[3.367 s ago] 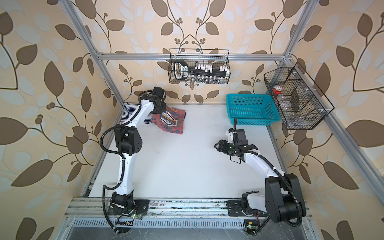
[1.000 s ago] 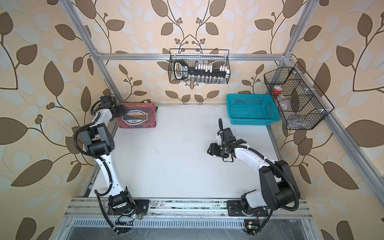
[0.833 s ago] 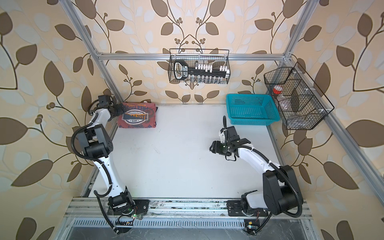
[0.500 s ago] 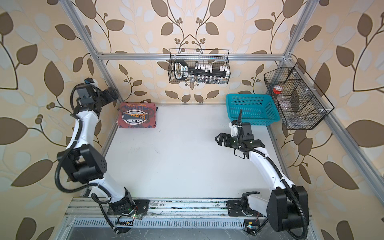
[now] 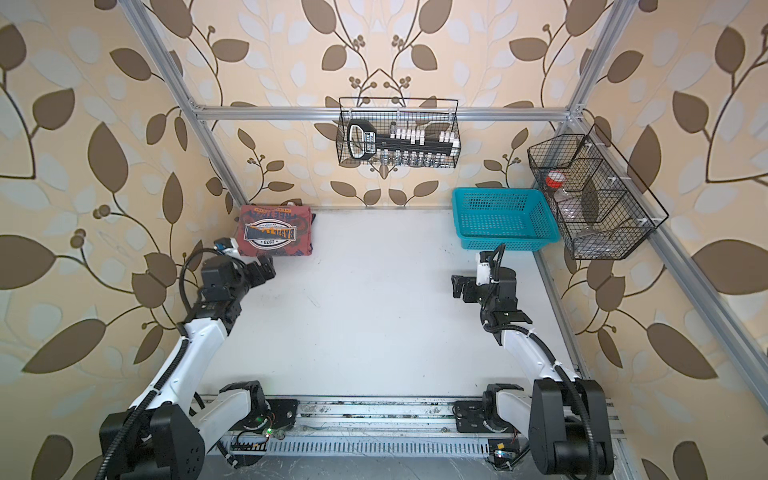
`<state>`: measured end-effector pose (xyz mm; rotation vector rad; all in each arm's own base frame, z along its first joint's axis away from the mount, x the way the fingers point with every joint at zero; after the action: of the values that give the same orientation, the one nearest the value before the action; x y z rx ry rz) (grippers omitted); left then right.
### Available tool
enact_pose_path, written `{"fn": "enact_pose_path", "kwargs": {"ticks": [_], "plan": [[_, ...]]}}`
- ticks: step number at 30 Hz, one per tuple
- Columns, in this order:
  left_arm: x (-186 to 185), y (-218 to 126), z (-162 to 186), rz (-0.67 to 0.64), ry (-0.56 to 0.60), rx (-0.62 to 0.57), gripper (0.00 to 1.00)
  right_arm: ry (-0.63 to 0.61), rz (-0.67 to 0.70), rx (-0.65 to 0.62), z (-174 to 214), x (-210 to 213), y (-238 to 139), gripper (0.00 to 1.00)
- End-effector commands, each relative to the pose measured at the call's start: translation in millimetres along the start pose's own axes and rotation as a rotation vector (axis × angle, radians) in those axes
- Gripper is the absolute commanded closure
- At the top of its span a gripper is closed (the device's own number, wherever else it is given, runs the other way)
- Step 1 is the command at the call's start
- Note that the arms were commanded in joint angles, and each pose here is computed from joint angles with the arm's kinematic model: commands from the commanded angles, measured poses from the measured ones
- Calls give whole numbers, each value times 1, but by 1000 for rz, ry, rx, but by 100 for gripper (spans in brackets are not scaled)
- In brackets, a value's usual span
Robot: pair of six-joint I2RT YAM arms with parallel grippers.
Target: Fold and stack the tank tops
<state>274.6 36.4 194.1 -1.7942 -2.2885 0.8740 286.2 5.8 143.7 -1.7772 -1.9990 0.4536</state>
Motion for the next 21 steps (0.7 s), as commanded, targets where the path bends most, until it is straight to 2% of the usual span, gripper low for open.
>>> {"fn": "enact_pose_path", "kwargs": {"ticks": [1, 3, 8, 12, 14, 16, 20, 21], "plan": [[3, -1, -16, -90, -12, -187, 1, -84, 33, -184, -10, -5, 0, 0], [7, 11, -5, -107, -3, -155, 1, -80, 2, -248, -7, -2, 0, 0], [6, 39, 24, -41, 52, -96, 1, -115, 48, -303, -7, -7, -3, 0], [9, 51, 36, -46, 80, -94, 1, -93, 82, -369, 10, -12, 0, 0], [11, 55, 34, -66, 83, -93, 1, -92, 88, -341, 11, -13, 0, 0], [10, 56, 35, -43, 103, -142, 1, -90, 84, -366, 10, -13, 0, 0], [18, 70, 57, -33, 96, -204, 1, -94, 96, -351, 10, -13, 1, 0], [15, 72, 56, -20, 105, -166, 1, -94, 103, -340, 11, -13, 2, 0]]}}
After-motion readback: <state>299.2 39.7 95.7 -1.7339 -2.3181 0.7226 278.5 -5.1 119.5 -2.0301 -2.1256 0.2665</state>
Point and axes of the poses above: each gripper's point midway between its finger pads, its own y axis out along the fingers, its own x axis along the line the jaws close on, z = x × y, the point moved 7 cm from there along -y, back along the fingers, and after that the axes turned 2 degrees about -y, right-handed, at the moved point
